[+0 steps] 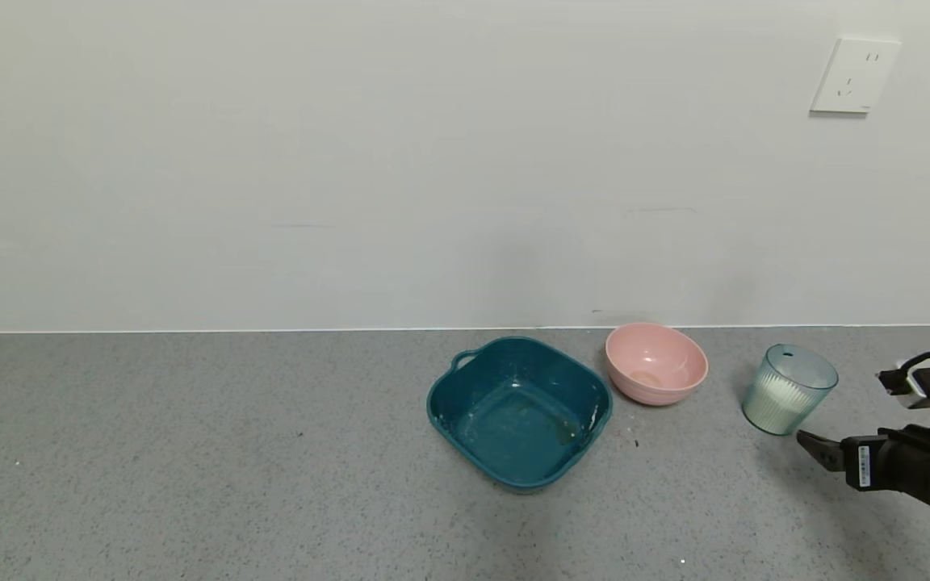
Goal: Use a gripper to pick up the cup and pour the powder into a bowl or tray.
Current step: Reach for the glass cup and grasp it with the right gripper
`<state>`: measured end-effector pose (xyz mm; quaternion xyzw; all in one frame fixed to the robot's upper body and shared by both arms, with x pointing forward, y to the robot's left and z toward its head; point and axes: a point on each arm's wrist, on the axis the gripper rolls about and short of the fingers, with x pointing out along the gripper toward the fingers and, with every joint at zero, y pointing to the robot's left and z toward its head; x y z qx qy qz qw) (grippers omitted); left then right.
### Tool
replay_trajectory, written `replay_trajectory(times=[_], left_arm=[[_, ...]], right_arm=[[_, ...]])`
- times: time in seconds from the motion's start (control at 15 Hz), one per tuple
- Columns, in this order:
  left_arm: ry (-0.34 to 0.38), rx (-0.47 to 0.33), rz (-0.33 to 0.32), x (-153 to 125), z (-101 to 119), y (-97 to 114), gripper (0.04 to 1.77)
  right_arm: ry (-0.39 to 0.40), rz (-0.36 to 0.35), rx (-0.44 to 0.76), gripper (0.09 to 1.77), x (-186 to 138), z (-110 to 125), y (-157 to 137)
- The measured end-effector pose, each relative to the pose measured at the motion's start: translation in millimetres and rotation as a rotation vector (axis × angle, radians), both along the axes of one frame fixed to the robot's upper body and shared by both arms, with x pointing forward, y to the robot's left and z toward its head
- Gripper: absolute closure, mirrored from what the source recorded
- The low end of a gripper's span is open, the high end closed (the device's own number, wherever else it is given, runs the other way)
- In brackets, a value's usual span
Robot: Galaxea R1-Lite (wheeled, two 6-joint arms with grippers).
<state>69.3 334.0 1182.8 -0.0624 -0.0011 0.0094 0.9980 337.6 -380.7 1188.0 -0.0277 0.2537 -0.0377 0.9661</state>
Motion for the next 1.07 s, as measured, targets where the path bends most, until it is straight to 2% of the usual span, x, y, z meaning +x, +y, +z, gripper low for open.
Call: replay_trajectory(times=[0.4,0.67,1.07], left_arm=[[0.000,0.000,0.000,0.0,0.0,0.0,0.09],[0.000,0.000,0.000,0.0,0.0,0.0,0.09],[0.000,0.000,0.000,0.0,0.0,0.0,0.09]], right_arm=[[-0.093,0.018,-0.023,0.15,28.3,-19.1,-2.6],[-0.102,0.026,-0.025,0.15,45.3,-30.5,-4.2],[-0.129,0.041,-0.029,0.15,66.0,-32.9,-2.4]])
